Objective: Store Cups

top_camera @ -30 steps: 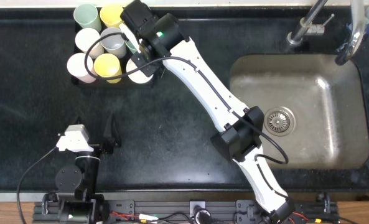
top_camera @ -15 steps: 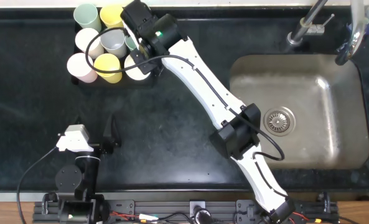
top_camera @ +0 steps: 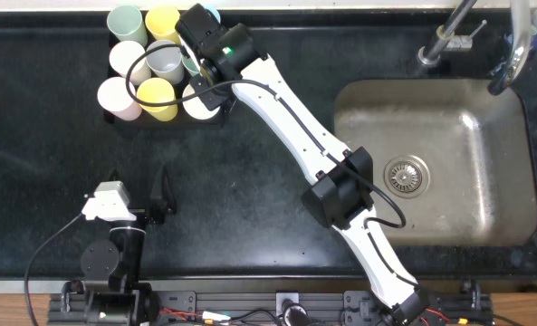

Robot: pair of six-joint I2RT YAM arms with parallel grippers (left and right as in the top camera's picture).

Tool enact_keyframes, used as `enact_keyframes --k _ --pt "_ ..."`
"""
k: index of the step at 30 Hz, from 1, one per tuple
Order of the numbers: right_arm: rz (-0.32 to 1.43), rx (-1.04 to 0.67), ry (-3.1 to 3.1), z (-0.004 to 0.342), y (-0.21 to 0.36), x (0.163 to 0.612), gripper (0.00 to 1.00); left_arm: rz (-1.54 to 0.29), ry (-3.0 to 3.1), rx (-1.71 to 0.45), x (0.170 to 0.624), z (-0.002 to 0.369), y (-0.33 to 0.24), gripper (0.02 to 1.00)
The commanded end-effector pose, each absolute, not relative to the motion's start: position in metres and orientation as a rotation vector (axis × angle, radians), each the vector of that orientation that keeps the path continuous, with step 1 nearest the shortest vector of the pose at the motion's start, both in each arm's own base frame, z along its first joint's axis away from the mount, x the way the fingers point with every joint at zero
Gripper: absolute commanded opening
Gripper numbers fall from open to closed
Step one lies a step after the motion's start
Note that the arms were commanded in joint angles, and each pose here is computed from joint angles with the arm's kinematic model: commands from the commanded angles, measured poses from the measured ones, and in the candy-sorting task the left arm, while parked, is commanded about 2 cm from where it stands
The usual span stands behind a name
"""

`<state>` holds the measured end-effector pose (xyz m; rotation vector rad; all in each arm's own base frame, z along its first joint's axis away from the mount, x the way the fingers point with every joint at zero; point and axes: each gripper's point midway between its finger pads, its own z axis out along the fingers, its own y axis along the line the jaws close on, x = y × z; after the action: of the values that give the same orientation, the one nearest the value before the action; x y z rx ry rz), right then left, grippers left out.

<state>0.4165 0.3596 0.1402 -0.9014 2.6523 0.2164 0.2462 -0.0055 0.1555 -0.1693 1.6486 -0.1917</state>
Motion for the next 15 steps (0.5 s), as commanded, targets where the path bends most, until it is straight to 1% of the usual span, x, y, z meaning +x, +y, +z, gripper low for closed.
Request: enact_keyframes --k 1,15 --pt "0.224 -0.91 2.655 0.135 0.36 0.42 0.045 -0.179 1.644 -0.148 0.246 0.156 -0.006 1.0" --pt "0.186 -0.934 2.731 0.115 0.352 0.411 0.042 -0.179 1.644 -0.148 0.246 0.157 -0.006 1.0"
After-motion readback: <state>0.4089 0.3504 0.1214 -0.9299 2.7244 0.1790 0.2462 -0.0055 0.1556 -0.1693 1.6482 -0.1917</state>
